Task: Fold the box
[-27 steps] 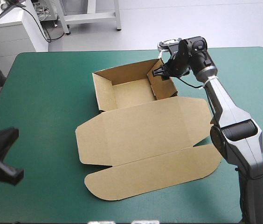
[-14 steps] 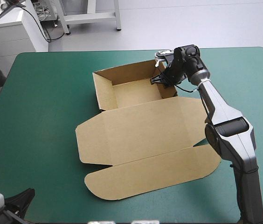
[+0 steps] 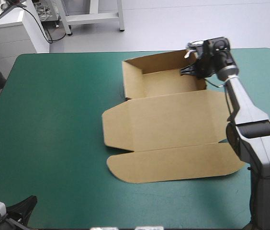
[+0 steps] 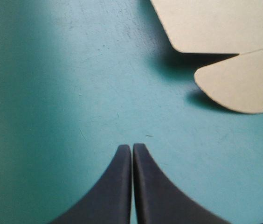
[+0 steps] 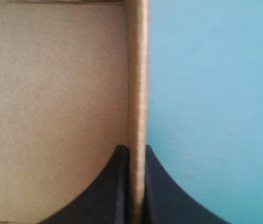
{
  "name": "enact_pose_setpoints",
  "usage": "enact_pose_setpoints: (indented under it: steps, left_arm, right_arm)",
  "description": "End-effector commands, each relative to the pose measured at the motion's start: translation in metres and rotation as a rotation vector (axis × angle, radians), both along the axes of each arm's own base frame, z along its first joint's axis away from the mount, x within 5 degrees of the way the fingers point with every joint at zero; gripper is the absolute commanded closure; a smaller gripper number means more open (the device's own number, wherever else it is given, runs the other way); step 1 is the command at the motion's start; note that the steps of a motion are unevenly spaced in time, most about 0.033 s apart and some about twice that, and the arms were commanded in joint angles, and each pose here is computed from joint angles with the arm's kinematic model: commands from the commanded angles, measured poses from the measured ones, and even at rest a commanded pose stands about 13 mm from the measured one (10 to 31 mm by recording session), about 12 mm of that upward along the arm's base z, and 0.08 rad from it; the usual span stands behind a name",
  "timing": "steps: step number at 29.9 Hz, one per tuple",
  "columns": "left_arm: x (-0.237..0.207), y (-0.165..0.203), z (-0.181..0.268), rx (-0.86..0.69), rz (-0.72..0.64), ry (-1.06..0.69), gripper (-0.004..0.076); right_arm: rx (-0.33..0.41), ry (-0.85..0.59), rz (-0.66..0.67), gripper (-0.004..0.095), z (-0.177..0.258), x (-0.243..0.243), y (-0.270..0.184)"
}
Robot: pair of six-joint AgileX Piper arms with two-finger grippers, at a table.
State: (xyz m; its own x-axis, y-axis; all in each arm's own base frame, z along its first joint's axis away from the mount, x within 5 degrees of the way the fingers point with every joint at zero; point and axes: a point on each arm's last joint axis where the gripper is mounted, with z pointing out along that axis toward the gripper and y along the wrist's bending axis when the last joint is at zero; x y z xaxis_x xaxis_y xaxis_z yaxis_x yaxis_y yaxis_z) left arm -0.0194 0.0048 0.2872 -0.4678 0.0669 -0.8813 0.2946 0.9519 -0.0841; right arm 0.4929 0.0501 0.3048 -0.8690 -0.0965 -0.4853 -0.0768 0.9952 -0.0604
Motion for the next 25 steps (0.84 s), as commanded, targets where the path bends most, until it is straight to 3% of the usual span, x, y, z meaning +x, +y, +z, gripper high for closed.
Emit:
enact_pose_setpoints:
  steps: [1, 6, 11, 25]
  left_arm:
    - [0.000, 0.002, 0.011, -0.025, 0.012, -0.094, 0.0732]
    - [0.000, 0.002, 0.012, -0.026, 0.012, -0.097, 0.0732]
    - [0.000, 0.002, 0.012, -0.027, 0.012, -0.098, 0.0732]
    - [0.001, 0.002, 0.014, -0.033, 0.012, -0.117, 0.0732]
  right_arm:
    - [-0.052, -0.135, -0.167, 0.0927, 0.061, -0.022, -0.080]
    - [-0.057, -0.133, -0.347, 0.0927, 0.062, -0.036, -0.163]
    - [-0.104, -0.064, -0.435, 0.0927, 0.044, -0.048, -0.215]
    - [-0.101, 0.093, -0.472, 0.0908, -0.029, -0.033, -0.252]
